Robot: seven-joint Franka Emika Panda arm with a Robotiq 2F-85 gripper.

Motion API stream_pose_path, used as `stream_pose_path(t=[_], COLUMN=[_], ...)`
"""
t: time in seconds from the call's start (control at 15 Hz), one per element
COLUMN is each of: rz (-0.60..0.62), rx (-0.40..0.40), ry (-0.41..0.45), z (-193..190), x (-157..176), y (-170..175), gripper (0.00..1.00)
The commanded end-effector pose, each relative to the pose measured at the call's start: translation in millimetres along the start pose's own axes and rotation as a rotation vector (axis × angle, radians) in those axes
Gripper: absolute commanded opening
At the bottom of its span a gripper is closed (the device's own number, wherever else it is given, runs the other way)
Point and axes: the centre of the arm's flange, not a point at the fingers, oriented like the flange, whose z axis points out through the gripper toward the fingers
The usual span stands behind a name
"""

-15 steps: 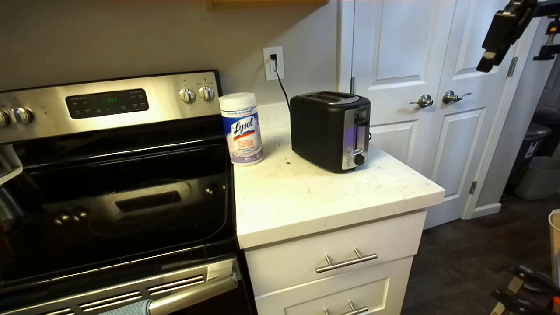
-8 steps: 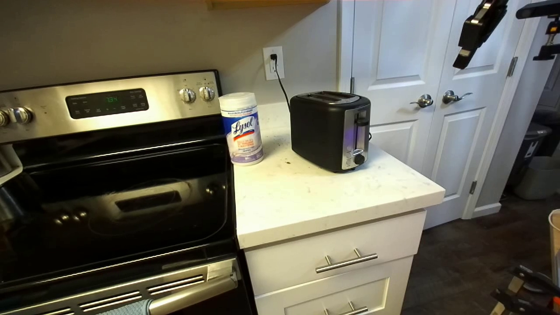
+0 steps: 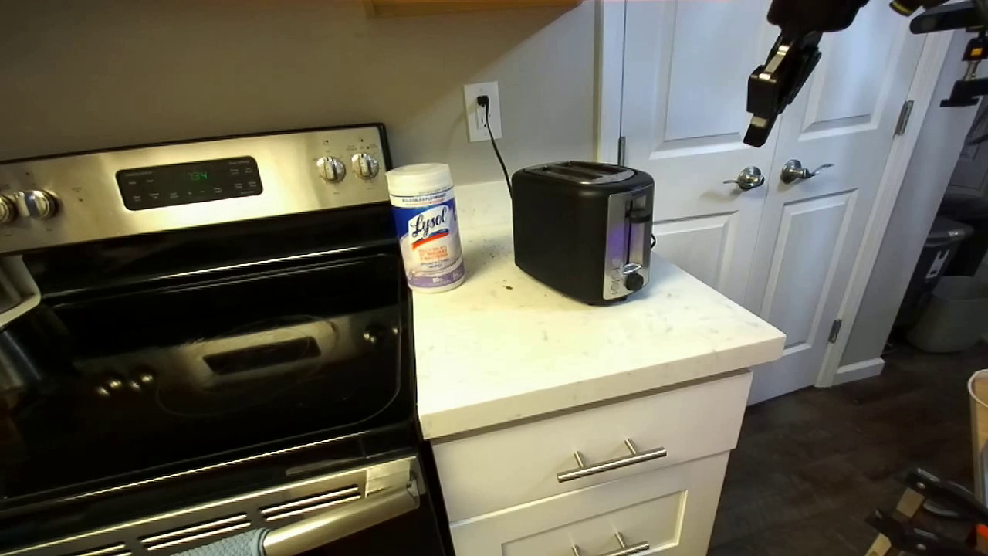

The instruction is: Push the toaster lever down

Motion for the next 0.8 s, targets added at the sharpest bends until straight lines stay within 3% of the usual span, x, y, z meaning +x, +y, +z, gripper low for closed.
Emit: stream_pose_path(t=[0.0, 0.47, 0.73], rz=[0.021, 0.079, 0.067], rx=[-0.016, -0.006, 0.021], ry=[0.01, 0.085, 0.06], z=[29, 55, 51], x=[17, 27, 28], y=[-9, -17, -17], gripper=[0.0, 0.0, 0.01])
